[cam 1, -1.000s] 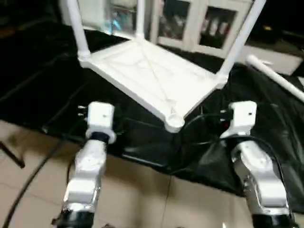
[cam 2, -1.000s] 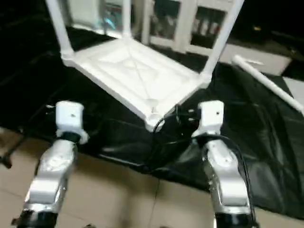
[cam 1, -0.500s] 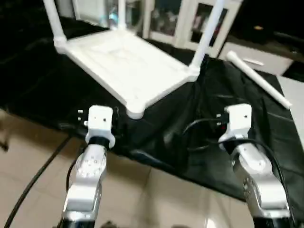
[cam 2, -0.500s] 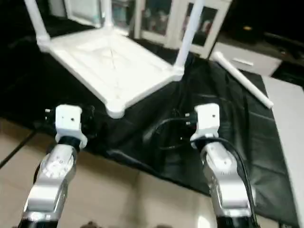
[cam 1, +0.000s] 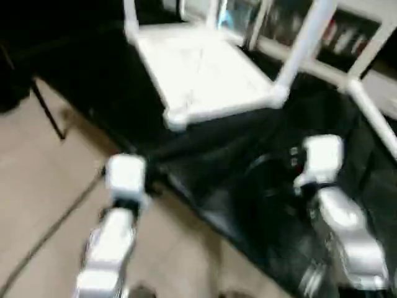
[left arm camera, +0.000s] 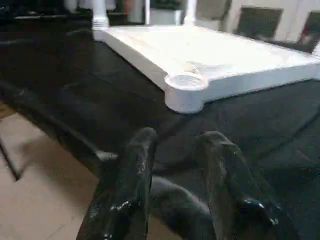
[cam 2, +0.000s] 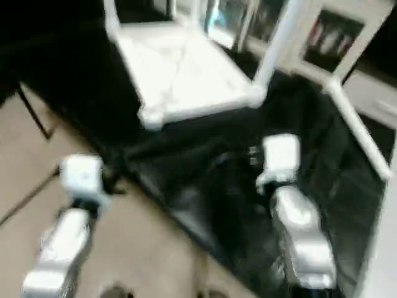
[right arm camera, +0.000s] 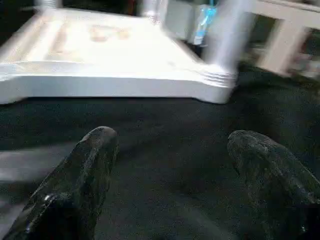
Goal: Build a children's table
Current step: Move to table
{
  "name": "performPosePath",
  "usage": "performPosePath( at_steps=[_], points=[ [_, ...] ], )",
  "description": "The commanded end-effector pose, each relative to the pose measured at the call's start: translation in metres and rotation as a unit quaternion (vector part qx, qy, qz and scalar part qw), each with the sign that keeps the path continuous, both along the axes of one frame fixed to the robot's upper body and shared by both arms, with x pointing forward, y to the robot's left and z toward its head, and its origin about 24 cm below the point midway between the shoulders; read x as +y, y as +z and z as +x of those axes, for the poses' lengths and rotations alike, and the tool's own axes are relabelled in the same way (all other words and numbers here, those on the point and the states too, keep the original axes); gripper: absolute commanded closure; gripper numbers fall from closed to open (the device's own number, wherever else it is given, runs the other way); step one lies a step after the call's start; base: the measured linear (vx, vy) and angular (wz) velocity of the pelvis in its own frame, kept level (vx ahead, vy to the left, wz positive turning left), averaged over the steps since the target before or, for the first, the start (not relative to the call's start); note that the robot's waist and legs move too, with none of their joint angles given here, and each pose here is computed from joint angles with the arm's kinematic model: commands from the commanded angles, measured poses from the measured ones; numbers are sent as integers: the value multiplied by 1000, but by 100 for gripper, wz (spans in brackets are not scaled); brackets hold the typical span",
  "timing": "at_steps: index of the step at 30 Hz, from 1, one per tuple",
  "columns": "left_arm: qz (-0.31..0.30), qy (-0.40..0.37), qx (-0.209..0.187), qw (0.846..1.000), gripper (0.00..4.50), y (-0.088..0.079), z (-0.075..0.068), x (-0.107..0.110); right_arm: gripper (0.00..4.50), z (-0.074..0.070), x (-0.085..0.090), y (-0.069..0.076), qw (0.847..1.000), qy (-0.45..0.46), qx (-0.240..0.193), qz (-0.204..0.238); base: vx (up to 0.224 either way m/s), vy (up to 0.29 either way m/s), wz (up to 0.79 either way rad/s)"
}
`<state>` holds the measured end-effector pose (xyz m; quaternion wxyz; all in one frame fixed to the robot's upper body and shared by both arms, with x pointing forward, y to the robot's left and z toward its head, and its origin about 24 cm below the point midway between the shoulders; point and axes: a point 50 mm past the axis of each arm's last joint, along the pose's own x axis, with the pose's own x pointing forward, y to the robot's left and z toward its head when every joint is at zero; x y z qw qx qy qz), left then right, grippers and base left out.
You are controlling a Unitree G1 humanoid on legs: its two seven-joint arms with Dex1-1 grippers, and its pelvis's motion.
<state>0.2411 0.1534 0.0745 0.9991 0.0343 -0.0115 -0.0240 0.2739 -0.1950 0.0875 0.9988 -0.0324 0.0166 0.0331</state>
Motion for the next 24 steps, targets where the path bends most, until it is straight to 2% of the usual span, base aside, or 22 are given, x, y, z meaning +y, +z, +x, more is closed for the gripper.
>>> performPosePath(
  at_steps=[1,2,3,4,8,9,12,14,18,24],
  points=[
    [5,17,-5,1000,283,4,1,13,64,-2,-19,5,999,-39,-7,-4,-61,-403,-11],
    [6,20,-5,1000,283,4,2,15,64,-2,-19,5,999,-40,-7,-4,-61,-403,-11],
    [10,48,-14,999,283,9,9,30,64,1,-21,7,999,-42,-13,-6,-80,-337,-7],
    [13,61,-24,998,283,14,13,35,64,2,-22,9,999,-42,-16,-6,-100,-295,5],
    [6,83,-24,996,283,18,23,38,64,5,-24,10,999,-47,-17,6,-86,-264,-2],
    [-10,87,-20,996,283,19,28,38,64,5,-24,12,999,-47,-19,16,-55,-218,4],
    [-22,77,-20,997,283,21,32,33,64,4,-23,13,998,-42,-24,28,-71,-233,3],
    [-6,47,-29,998,283,24,33,27,64,3,-22,13,998,-39,-25,36,-52,-314,-11],
    [47,16,-17,999,283,22,35,21,64,2,-16,13,998,-33,-27,53,-75,-269,-7],
    [61,-4,3,998,283,23,39,22,64,9,-22,16,995,-63,-34,73,-105,-50,-1]
  ],
)
